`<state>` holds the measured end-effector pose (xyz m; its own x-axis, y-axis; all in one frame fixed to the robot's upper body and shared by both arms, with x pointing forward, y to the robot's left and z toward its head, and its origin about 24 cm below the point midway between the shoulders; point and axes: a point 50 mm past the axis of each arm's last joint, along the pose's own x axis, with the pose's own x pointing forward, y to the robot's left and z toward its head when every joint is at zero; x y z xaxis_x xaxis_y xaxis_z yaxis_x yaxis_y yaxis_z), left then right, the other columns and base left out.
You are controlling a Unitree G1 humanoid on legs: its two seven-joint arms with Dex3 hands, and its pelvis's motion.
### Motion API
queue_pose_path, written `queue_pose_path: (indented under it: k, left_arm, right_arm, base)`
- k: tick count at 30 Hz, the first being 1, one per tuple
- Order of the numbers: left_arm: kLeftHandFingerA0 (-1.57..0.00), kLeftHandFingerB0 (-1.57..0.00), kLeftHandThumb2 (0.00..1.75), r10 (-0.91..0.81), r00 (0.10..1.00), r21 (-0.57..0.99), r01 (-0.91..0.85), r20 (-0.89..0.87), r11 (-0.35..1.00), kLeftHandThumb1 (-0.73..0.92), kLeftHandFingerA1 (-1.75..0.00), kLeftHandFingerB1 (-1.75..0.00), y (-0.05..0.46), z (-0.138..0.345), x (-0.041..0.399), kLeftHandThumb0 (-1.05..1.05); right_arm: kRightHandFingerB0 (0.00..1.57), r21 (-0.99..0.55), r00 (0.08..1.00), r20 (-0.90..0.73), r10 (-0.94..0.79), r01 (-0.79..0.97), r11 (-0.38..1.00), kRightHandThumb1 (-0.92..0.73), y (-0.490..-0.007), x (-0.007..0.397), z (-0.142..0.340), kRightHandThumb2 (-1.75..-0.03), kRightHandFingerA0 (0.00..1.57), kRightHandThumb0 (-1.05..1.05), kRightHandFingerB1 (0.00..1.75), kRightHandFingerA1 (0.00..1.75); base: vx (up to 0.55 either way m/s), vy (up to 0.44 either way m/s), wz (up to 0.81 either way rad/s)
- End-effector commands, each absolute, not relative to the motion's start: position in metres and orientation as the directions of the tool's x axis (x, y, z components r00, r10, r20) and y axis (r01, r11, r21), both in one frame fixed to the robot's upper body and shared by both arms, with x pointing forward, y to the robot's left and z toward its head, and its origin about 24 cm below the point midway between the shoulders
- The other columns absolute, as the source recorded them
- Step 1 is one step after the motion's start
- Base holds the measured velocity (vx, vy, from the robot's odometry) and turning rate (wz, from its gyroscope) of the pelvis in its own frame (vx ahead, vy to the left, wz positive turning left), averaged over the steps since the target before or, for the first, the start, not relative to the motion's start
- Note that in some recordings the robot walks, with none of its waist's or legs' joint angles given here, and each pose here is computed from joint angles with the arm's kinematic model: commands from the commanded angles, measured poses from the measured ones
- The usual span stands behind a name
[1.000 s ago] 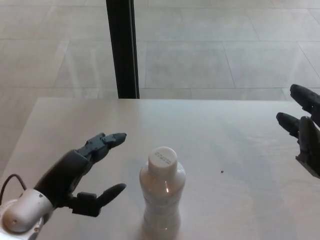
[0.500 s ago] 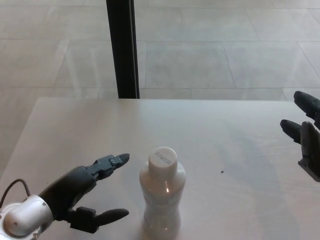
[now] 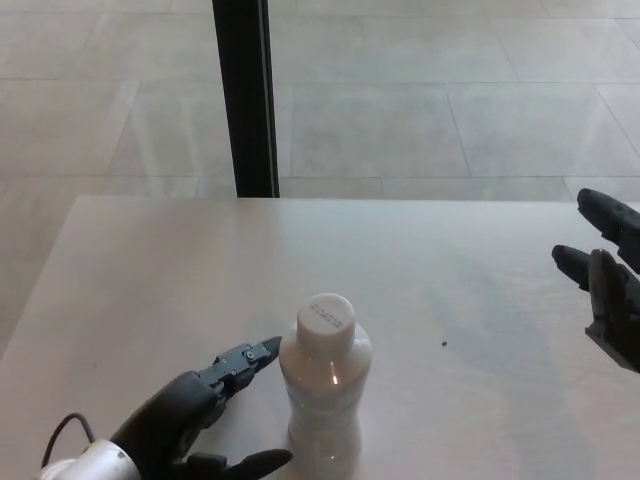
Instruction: The robot uses its left hand to to lift the bottle kept on the middle of the desk and tilts it towards its right hand. It then uses its right hand to rotate its cap to open it and places the bottle and cap back on the desk
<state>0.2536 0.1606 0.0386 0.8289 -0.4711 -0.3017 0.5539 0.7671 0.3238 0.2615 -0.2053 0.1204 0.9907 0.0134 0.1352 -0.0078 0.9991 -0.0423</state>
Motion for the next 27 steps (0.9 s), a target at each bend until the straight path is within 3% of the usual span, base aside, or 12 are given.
queue_pose_path:
  k: [1, 3, 4, 6, 7, 10, 11, 13, 17, 18, 19, 27]
  left_arm:
    - [0.0, 0.0, 0.59, -0.435, 0.846, 0.334, 0.524, -0.309, 0.783, 0.59, 0.0, 0.0, 0.166, 0.03, 0.246, -1.01]
    - [0.0, 0.0, 0.59, -0.42, 0.851, 0.337, 0.514, -0.315, 0.789, 0.6, 0.0, 0.0, 0.166, 0.027, 0.243, -1.03]
    - [0.0, 0.0, 1.03, -0.384, 0.868, 0.33, 0.48, -0.316, 0.813, 0.6, -0.18, -0.08, 0.165, 0.022, 0.238, -1.05]
    - [0.0, 0.0, 1.02, -0.358, 0.883, 0.322, 0.449, -0.304, 0.834, 0.59, -0.21, -0.13, 0.163, 0.019, 0.236, -1.05]
    - [0.0, 0.0, 0.59, -0.341, 0.892, 0.319, 0.428, -0.296, 0.846, 0.62, 0.0, 0.0, 0.162, 0.018, 0.235, -0.99]
    - [0.0, 0.0, 0.73, -0.259, 0.932, 0.293, 0.33, -0.255, 0.897, 0.55, 0.0, 0.0, 0.158, 0.015, 0.234, -0.93]
    - [0.0, 0.0, 1.0, -0.222, 0.946, 0.289, 0.286, -0.235, 0.913, 0.57, -0.17, -0.16, 0.156, 0.015, 0.235, -1.04]
    - [0.0, 0.0, 0.83, -0.187, 0.96, 0.274, 0.241, -0.207, 0.931, 0.48, 0.0, 0.0, 0.152, 0.018, 0.237, -0.99]
    - [0.0, 0.0, 0.73, -0.152, 0.969, 0.285, 0.204, -0.193, 0.937, 0.54, 0.0, 0.0, 0.149, 0.02, 0.239, -0.94]
    - [0.0, 0.0, 0.82, -0.138, 0.973, 0.3, 0.19, -0.187, 0.935, 0.46, 0.0, 0.0, 0.148, 0.02, 0.239, -0.99]
    - [0.0, 0.0, 1.0, -0.125, 0.975, 0.297, 0.176, -0.182, 0.938, 0.59, -0.13, -0.03, 0.146, 0.02, 0.24, -1.05]
    - [0.0, 0.0, 1.01, -0.186, 0.961, 0.316, 0.244, -0.203, 0.917, 0.61, -0.13, -0.04, 0.139, 0.02, 0.241, -1.05]
  right_arm:
    - [0.28, -0.052, 0.99, 0.144, 0.0, 0.008, 0.999, -0.84, -0.206, 0.262, 0.122, -0.66, 0.26, -0.74, 0.31, 0.47]
    - [0.29, -0.053, 0.99, 0.144, -0.001, 0.009, 0.999, -0.84, -0.205, 0.262, 0.123, -0.66, 0.27, -0.73, 0.31, 0.48]
    - [0.29, -0.054, 0.989, 0.145, -0.003, 0.011, 0.998, -0.84, -0.205, 0.263, 0.123, -0.66, 0.27, -0.73, 0.31, 0.48]
    - [0.29, -0.053, 0.989, 0.145, -0.003, 0.011, 0.999, -0.83, -0.204, 0.263, 0.123, -0.66, 0.27, -0.73, 0.31, 0.48]
    - [0.3, -0.054, 0.989, 0.145, -0.003, 0.01, 0.999, -0.83, -0.204, 0.263, 0.123, -0.66, 0.28, -0.73, 0.31, 0.48]
    - [0.3, -0.057, 0.989, 0.146, -0.001, 0.009, 0.998, -0.83, -0.202, 0.264, 0.124, -0.66, 0.28, -0.73, 0.31, 0.48]
    - [0.31, -0.059, 0.989, 0.147, -0.002, 0.011, 0.998, -0.84, -0.201, 0.264, 0.123, -0.65, 0.29, -0.74, 0.32, 0.47]
    - [0.31, -0.06, 0.989, 0.147, -0.002, 0.011, 0.998, -0.84, -0.201, 0.264, 0.123, -0.65, 0.29, -0.74, 0.32, 0.46]
    - [0.32, -0.064, 0.989, 0.149, 0.003, 0.007, 0.998, -0.84, -0.2, 0.264, 0.124, -0.65, 0.28, -0.74, 0.3, 0.48]
    - [0.32, -0.064, 0.989, 0.151, 0.001, 0.009, 0.998, -0.84, -0.2, 0.264, 0.124, -0.65, 0.28, -0.74, 0.3, 0.49]
    - [0.32, -0.069, 0.988, 0.153, 0.001, 0.01, 0.998, -0.84, -0.2, 0.265, 0.125, -0.66, 0.29, -0.74, 0.3, 0.5]
    - [0.34, -0.086, 0.987, 0.16, -0.004, 0.018, 0.996, -0.84, -0.199, 0.266, 0.126, -0.65, 0.25, -0.73, 0.31, 0.5]
  base:
    - [0.0, 0.0, 0.0]
    - [0.0, 0.0, 0.0]
    - [0.0, 0.0, 0.0]
    - [0.0, 0.0, 0.0]
    - [0.0, 0.0, 0.0]
    - [0.0, 0.0, 0.0]
    - [0.0, 0.0, 0.0]
    - [0.0, 0.0, 0.0]
    - [0.0, 0.0, 0.0]
    - [0.0, 0.0, 0.0]
    - [0.0, 0.0, 0.0]
    - [0.0, 0.0, 0.0]
